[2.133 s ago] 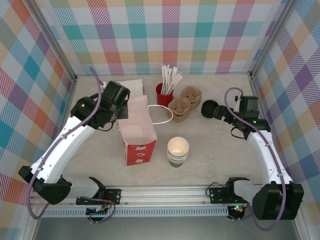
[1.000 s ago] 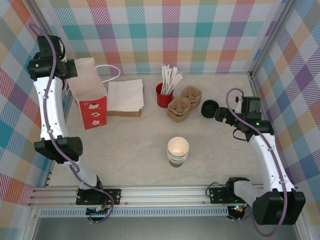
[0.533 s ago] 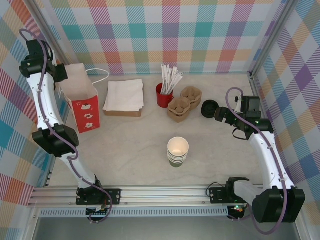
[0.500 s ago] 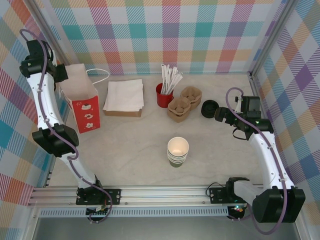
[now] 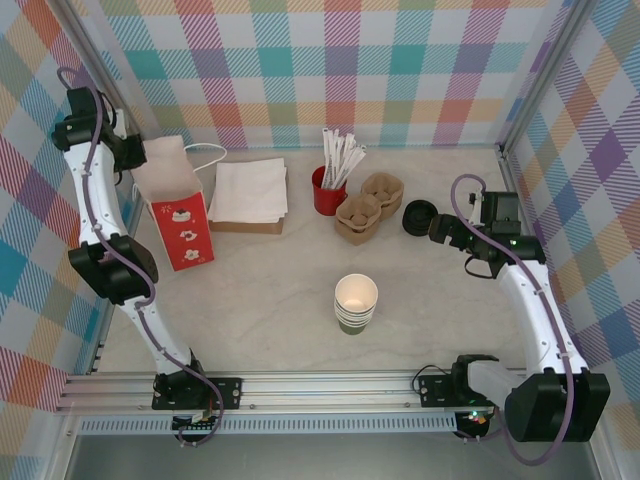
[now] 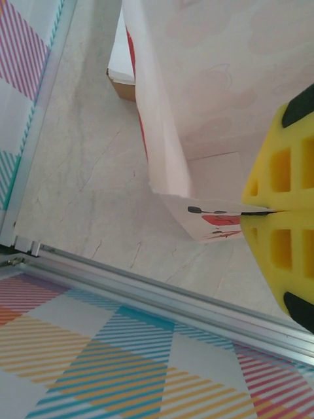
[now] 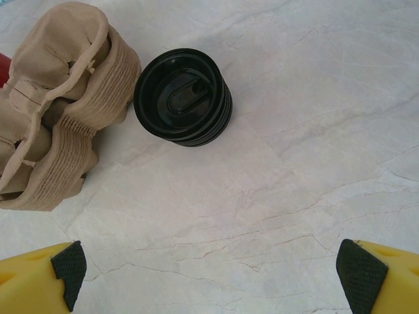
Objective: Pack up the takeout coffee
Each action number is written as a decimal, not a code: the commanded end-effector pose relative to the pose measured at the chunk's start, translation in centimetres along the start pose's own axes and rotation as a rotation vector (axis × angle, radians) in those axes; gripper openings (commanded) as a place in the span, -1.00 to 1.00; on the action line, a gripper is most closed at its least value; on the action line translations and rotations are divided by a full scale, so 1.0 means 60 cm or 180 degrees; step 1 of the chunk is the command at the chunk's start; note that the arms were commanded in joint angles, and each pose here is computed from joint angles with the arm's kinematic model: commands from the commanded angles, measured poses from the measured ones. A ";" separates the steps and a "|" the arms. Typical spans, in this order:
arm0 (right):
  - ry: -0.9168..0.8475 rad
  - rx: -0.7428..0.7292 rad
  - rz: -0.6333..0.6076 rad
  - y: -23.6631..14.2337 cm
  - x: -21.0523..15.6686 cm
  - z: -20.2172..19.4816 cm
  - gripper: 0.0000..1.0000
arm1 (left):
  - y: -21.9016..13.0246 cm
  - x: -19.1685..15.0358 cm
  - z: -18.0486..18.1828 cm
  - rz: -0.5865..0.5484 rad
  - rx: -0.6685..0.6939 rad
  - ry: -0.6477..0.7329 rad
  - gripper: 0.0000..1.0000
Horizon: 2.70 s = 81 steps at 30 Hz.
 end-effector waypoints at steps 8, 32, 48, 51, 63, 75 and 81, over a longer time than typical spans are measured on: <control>0.0063 0.0083 -0.0039 0.003 0.009 0.005 1.00 | 0.034 -0.009 0.011 0.0202 -0.0061 -0.0129 -0.89; 0.0113 0.0123 -0.0056 0.000 0.009 0.007 0.99 | -0.085 0.020 0.009 -0.0343 0.0062 -0.0278 0.55; 0.0151 0.0158 -0.0081 -0.022 0.007 0.011 1.00 | -0.185 -0.019 -0.044 -0.0494 -0.0871 -0.0664 0.77; 0.0146 0.0161 -0.0072 -0.027 0.004 0.011 0.99 | -0.198 -0.032 -0.065 -0.0428 -0.0977 -0.0651 0.77; 0.0122 0.0294 0.0036 -0.036 -0.006 0.019 0.99 | -0.275 -0.099 -0.181 -0.0486 -0.1256 -0.0217 0.75; 0.0147 0.0478 0.0064 -0.048 -0.001 0.030 0.99 | -0.312 -0.231 -0.318 -0.0133 -0.1845 0.0319 0.68; 0.0194 0.0592 0.0084 -0.054 0.003 0.037 0.99 | -0.306 -0.317 -0.385 0.0291 -0.2104 0.0619 0.63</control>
Point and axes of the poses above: each hand's point on the last joint's axis, 136 mm out from that joint toward the fingers, its own y axis out along the fingers, its own z axis along the line the jaws close on, x = y × z, the point moved 7 cm from there along -y, back along the fingers, and after that the axes turned 10 degrees about -y, right-handed, at the moved point
